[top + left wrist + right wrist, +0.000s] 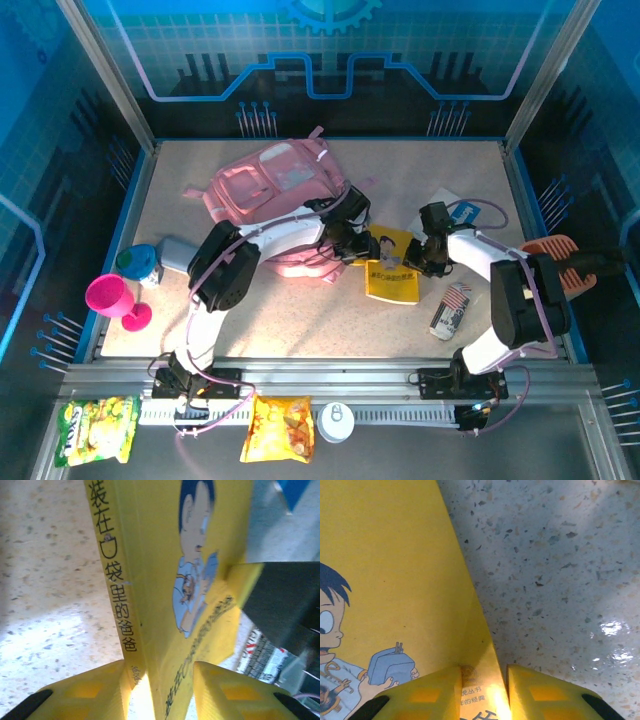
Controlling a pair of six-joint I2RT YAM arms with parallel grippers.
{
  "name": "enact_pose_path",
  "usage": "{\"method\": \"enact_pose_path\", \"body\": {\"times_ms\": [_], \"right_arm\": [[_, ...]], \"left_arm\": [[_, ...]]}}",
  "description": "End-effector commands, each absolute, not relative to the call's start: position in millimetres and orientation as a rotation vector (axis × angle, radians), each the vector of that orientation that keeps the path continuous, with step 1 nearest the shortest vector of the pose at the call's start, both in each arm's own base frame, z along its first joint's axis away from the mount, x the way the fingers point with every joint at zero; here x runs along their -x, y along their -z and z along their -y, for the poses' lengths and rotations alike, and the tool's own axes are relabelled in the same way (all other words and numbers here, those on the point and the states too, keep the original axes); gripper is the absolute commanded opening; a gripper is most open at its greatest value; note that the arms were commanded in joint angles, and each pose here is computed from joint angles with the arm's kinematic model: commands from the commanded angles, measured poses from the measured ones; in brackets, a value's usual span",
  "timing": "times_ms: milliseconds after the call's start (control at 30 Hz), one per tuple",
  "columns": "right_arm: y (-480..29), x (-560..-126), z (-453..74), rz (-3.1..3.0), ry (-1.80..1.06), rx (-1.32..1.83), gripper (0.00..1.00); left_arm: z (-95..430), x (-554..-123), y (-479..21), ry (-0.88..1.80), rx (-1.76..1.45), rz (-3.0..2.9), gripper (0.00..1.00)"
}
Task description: Pack the student bag
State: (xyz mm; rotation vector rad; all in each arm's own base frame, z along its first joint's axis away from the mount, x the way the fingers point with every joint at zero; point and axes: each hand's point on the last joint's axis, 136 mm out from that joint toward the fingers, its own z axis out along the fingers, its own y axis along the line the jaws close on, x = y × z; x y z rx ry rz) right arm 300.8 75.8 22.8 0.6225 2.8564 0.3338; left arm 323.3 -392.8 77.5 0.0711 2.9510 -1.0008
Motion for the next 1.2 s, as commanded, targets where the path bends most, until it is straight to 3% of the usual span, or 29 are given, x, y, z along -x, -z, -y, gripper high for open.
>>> {"method": "enact_pose_path", "body": {"times_ms": [0,333,633,700,967,1167], "right_arm": [[-16.3,-296.6,-85.4,-2.865,-0.430,-0.660,0.29],[-16.9,-301.4,-101.2,-2.828,-0.631,-0.651,0.29],[-30.1,-310.1,-101.3,-2.732,-0.729,-0.674,0.35],[-38.6,-314.4,-100.3,-2.670,-0.772,-0.686,0.41],[-88.5,-323.8,-106.0,-2.427,-1.002,-0.759,0.76],[-127.6,-335.0,-128.7,-2.274,-1.215,-0.766,0.87]], "left_arm": [[418.3,-319.7,-111.8,1.214,-0.184,-2.832,0.36],[412.8,-332.2,-100.9,1.197,-0.107,-2.841,0.32],[395.9,-347.6,-116.0,1.176,-0.068,-2.800,0.09],[387.0,-354.4,-123.8,1.167,-0.049,-2.777,0.00],[328.6,-390.4,-176.6,1.091,0.087,-2.565,0.00],[264.9,-415.5,-214.4,1.132,0.317,-2.340,0.00]]}}
